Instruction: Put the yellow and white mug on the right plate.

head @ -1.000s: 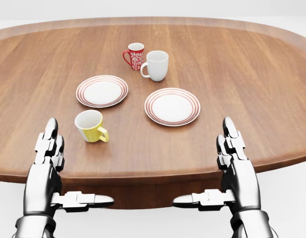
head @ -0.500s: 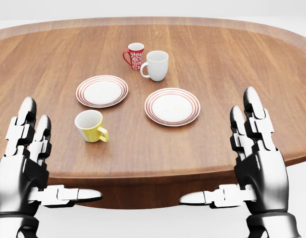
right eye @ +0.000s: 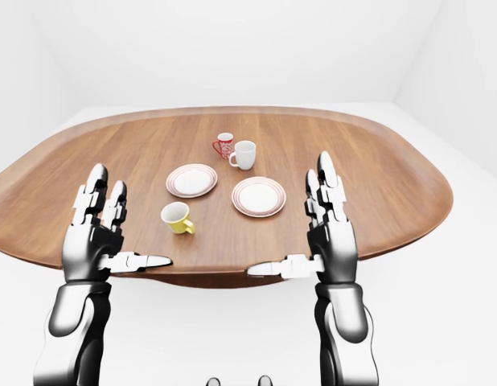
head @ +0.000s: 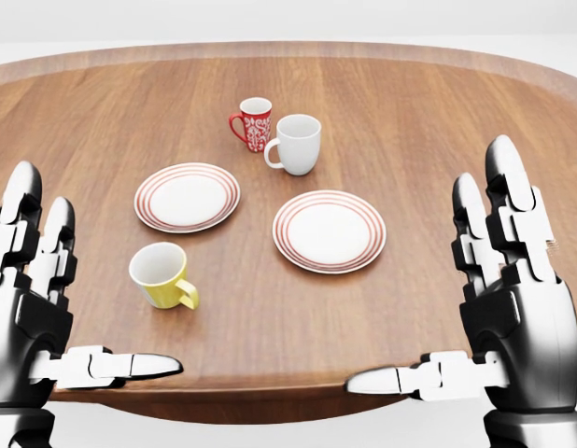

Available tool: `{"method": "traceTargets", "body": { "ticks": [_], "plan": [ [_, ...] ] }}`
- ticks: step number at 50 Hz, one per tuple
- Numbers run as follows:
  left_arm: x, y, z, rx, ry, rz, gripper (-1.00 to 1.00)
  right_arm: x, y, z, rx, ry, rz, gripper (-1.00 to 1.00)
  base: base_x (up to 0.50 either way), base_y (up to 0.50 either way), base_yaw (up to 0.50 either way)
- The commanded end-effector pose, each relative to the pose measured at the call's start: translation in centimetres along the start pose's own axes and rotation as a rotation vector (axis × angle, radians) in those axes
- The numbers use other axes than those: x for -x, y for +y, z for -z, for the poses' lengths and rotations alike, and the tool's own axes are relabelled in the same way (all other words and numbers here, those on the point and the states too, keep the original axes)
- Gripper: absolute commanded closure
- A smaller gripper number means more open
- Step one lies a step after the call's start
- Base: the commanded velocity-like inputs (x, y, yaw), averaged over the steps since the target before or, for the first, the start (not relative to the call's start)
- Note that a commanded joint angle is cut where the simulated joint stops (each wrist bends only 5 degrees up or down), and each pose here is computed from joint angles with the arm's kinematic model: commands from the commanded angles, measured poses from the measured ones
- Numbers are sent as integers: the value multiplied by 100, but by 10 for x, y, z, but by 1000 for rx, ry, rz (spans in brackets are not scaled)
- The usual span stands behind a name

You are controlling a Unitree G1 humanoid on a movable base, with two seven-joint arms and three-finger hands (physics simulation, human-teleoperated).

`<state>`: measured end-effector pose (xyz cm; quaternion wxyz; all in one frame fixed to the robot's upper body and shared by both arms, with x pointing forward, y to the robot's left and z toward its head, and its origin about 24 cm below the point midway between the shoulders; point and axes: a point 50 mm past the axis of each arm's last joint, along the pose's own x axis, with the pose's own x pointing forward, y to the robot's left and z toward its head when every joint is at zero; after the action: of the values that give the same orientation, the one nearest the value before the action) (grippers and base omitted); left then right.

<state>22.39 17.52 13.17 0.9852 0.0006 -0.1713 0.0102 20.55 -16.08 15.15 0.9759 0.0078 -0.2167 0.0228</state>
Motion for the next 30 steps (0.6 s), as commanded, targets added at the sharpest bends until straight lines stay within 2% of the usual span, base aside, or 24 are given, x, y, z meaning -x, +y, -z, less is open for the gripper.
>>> {"method": "traceTargets", "body": {
  "ticks": [1,21,30],
  "plan": [
    [0,0,-1,-1,-5,-1,-100,1,1,-1,2,-1,-6,-100,50,0,0],
    [0,0,0,3,-2,0,-100,1,1,3,4,14,-4,-100,49,0,0],
    [0,0,1,4,4,1,-100,0,1,2,5,6,2,-100,3,0,0]
  ]
}}
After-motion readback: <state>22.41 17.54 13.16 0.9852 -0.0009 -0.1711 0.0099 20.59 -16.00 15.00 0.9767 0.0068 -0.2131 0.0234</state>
